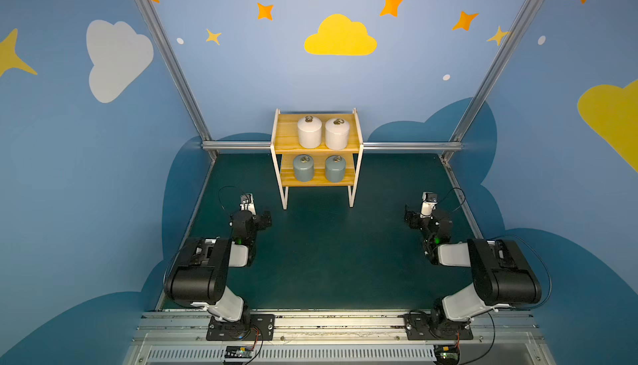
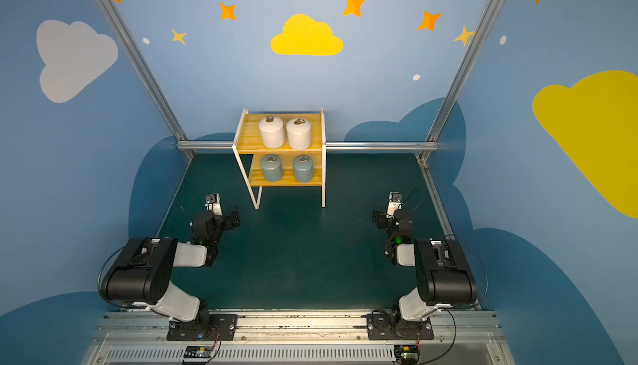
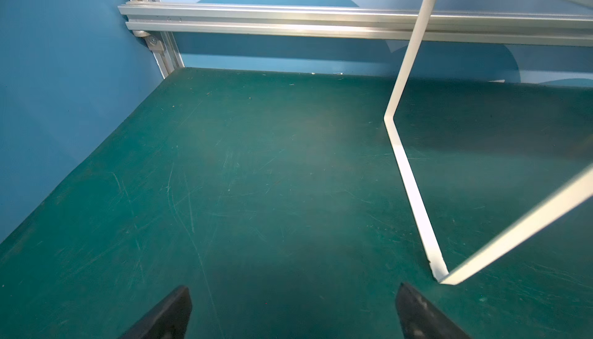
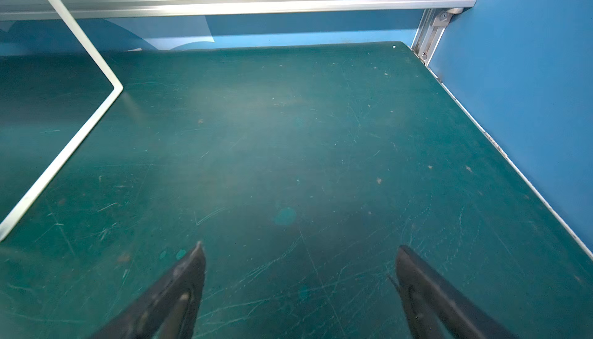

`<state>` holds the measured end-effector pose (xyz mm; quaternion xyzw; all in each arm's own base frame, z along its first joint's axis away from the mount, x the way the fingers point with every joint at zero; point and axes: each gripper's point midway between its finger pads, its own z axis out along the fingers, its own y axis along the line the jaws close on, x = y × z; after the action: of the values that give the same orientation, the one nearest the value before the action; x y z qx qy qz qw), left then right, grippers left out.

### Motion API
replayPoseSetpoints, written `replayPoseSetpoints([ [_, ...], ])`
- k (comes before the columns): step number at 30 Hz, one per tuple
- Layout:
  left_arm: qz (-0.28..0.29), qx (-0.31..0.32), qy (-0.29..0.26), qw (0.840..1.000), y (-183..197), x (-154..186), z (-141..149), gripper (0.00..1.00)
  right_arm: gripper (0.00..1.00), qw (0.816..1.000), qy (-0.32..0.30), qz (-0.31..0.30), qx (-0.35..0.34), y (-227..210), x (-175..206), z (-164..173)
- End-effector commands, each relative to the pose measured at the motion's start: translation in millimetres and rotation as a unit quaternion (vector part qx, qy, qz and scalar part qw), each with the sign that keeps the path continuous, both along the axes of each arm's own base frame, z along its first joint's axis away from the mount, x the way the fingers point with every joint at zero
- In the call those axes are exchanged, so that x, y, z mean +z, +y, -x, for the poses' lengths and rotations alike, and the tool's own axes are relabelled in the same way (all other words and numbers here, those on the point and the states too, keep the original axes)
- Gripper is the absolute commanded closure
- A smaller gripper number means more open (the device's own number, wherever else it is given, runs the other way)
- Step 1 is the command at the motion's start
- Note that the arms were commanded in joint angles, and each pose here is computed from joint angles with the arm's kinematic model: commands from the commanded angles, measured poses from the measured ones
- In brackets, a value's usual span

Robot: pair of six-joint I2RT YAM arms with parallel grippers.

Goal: Remove the tea canisters from the shelf
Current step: Pick up the tea canister from the shelf.

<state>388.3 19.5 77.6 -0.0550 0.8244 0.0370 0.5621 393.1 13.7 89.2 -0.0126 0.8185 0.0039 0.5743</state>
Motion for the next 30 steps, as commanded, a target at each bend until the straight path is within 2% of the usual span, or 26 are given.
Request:
replayPoseSetpoints([
  [1,-0.001,-0.003,-0.013,1.000,-1,8,-4,0.00,0.06,1.000,-0.009,0.001,0.007,3,3,-2],
  [23,-0.002,-0.003,-0.016,1.000,-1,9,-4,0.00,0.06,1.000,-0.010,-0.008,0.012,3,3,-2],
  [27,-0.019,-0.001,-0.015,1.000,-3,28,-4,0.00,0.06,1.000,-0.012,-0.004,0.006,1,5,-2],
  [30,-0.002,-0.012,0.003,1.000,-10,51,4,0.00,0.06,1.000,0.007,-0.001,-0.004,-1,16,-4],
])
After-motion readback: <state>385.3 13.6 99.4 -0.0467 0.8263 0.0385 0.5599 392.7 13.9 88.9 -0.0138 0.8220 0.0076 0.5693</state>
